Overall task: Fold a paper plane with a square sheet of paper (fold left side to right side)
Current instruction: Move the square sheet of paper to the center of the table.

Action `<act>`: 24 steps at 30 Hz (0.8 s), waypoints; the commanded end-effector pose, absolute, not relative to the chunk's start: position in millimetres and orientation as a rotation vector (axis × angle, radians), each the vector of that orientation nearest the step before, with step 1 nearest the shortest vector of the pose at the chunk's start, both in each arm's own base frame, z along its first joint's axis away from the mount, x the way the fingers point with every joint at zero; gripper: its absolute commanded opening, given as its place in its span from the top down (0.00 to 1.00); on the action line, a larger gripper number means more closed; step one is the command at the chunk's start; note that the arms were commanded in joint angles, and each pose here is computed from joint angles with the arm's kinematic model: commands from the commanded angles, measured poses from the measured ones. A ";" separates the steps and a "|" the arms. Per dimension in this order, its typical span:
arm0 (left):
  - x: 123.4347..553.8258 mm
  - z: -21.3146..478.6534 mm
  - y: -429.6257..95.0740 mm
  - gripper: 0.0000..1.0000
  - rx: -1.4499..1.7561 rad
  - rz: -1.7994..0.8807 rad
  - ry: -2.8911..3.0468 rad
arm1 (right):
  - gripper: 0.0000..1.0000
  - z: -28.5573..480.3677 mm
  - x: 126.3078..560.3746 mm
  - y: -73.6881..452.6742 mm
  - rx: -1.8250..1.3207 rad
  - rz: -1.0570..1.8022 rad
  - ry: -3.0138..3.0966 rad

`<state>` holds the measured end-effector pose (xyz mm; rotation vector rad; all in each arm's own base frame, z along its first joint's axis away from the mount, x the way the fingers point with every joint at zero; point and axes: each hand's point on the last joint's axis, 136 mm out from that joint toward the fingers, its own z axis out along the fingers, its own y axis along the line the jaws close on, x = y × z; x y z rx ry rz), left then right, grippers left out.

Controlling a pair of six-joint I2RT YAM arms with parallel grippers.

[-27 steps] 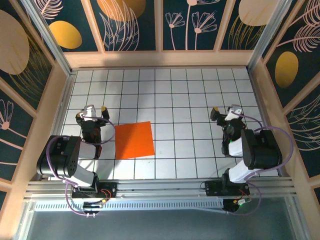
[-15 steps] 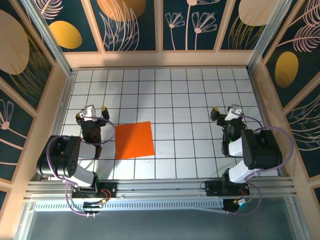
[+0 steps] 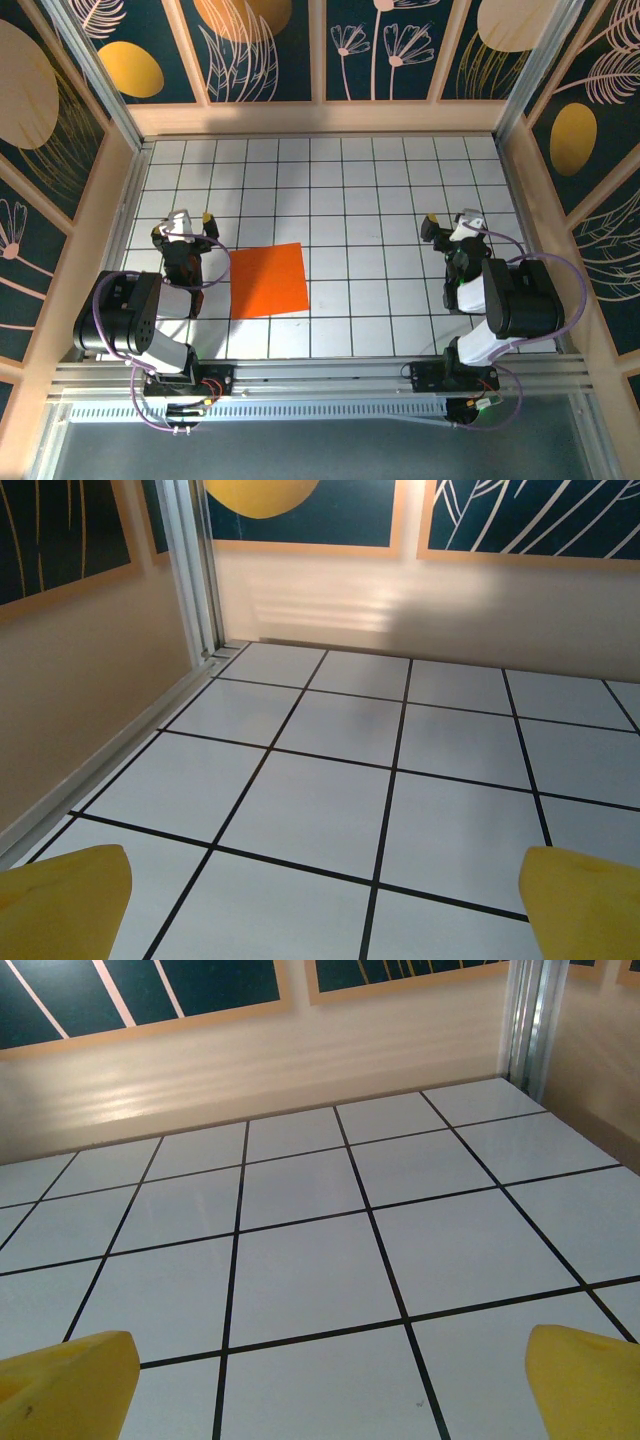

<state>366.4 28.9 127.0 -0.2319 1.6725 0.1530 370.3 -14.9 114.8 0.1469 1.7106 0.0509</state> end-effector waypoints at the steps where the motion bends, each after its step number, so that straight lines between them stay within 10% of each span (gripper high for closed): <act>1: 369.4 139.5 29.1 0.01 -0.239 0.134 1.623 | 0.01 127.4 374.8 -16.6 0.146 0.048 1.665; 14: 367.0 198.1 35.0 0.01 -0.400 0.062 1.704 | 0.01 169.7 371.3 -29.9 0.306 0.131 1.679; 24: 347.6 189.1 -32.7 0.01 -0.470 -0.486 1.969 | 0.01 197.8 361.8 10.7 0.383 0.516 1.783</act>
